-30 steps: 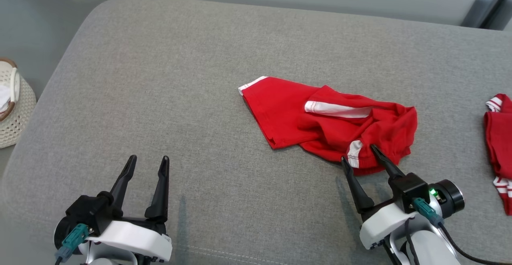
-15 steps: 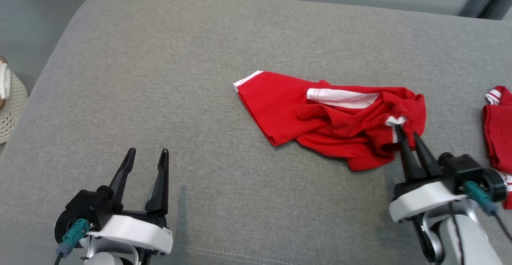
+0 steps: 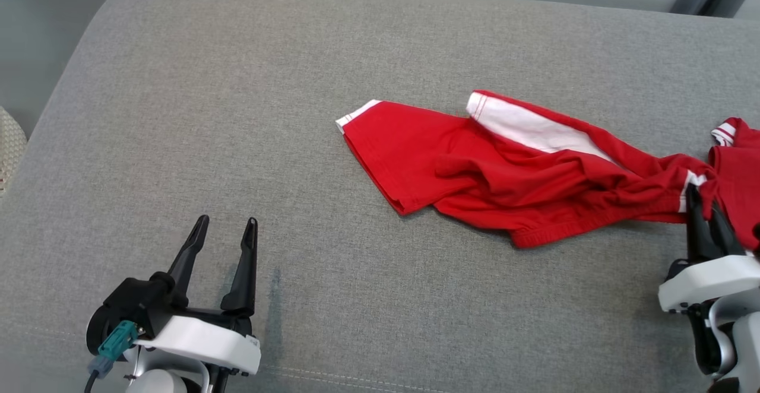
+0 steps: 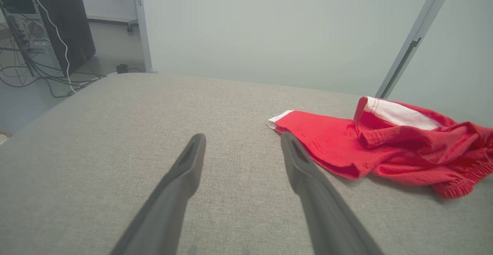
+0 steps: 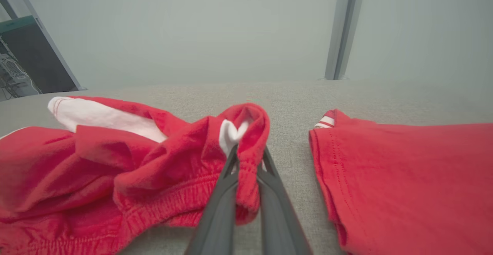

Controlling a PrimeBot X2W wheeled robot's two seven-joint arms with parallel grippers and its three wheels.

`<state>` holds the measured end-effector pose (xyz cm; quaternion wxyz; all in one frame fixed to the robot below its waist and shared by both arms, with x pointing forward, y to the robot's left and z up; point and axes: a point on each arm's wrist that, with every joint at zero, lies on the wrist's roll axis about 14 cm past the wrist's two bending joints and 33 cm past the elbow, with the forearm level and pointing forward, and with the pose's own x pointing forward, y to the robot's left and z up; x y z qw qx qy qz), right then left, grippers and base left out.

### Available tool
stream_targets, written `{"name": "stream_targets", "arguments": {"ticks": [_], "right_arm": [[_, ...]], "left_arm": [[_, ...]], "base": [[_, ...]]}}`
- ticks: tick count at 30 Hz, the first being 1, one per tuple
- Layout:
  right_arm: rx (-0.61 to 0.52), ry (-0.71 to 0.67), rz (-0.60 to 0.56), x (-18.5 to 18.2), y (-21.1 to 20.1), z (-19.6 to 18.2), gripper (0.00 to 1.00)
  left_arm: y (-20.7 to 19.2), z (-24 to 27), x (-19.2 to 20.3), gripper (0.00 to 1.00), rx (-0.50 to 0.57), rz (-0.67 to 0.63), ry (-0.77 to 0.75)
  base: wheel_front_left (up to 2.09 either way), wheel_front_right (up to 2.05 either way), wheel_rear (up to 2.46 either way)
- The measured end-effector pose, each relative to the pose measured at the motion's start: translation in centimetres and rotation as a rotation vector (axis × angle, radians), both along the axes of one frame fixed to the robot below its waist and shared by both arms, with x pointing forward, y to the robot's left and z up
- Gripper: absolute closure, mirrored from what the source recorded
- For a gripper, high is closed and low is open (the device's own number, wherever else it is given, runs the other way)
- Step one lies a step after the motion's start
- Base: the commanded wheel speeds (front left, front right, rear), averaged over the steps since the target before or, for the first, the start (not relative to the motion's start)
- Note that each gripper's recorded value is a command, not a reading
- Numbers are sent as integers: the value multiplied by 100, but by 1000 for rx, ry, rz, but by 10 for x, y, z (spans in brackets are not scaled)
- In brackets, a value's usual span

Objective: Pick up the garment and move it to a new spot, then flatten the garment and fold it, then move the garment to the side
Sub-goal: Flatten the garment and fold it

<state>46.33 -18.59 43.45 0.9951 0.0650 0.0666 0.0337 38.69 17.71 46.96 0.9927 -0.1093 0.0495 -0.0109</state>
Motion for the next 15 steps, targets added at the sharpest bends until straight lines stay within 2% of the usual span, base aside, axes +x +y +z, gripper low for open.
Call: {"name": "stream_targets", "arguments": {"ticks": [5, 6, 7, 8, 15], "right_arm": [[5, 69, -44, 2, -15, -19, 100], [7, 83, -48, 1, -16, -23, 82], [17, 98, -56, 0, -17, -27, 55], [23, 107, -60, 0, -17, -29, 0], [41, 71, -109, -1, -31, -16, 0]], "left_arm": [[3, 2, 2, 0, 2, 3, -8], [3, 2, 2, 0, 3, 1, -7], [3, 1, 2, 0, 4, 2, -6], [3, 1, 1, 0, 5, 3, -6], [4, 7, 0, 0, 10, 5, -24]], "base": [[0, 0, 0], [0, 0, 0], [0, 0, 0], [0, 0, 0], [0, 0, 0]]}}
